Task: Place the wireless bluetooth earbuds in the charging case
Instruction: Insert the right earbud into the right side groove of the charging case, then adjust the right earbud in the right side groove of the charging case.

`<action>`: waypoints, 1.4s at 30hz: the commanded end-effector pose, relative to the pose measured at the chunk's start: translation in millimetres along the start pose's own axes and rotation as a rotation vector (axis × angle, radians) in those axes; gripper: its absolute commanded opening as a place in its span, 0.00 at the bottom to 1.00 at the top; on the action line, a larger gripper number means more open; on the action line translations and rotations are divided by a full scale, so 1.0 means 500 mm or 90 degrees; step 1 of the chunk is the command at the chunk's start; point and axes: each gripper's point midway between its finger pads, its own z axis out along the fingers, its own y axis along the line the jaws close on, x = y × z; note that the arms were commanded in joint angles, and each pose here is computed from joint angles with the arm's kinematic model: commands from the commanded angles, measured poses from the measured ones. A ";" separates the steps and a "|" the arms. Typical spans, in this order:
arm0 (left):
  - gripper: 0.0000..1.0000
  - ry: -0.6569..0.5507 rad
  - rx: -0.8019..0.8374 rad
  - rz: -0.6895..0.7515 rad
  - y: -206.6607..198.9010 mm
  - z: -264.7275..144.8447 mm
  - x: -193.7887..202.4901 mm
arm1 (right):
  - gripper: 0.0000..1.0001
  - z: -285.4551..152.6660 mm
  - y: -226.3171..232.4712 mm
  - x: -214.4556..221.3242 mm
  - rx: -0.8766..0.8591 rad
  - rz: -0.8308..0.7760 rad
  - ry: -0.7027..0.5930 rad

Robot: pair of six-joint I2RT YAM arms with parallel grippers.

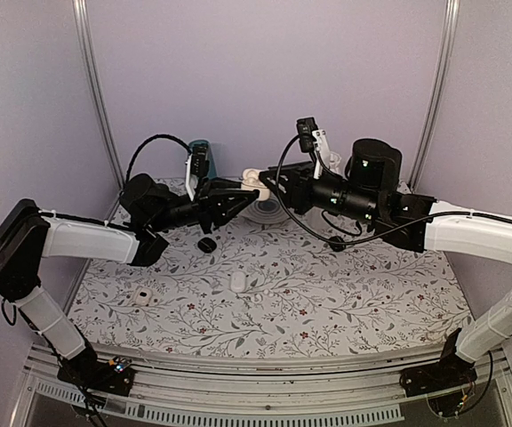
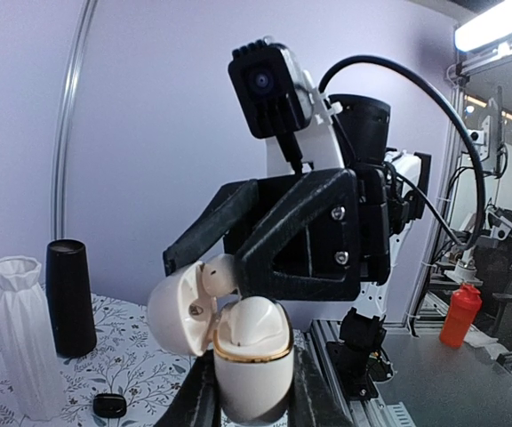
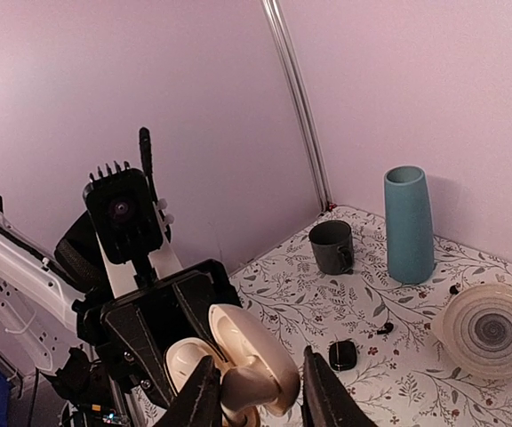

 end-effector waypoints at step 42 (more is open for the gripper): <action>0.00 -0.001 -0.001 0.076 -0.025 -0.003 -0.029 | 0.38 -0.054 -0.042 -0.090 0.062 -0.013 0.017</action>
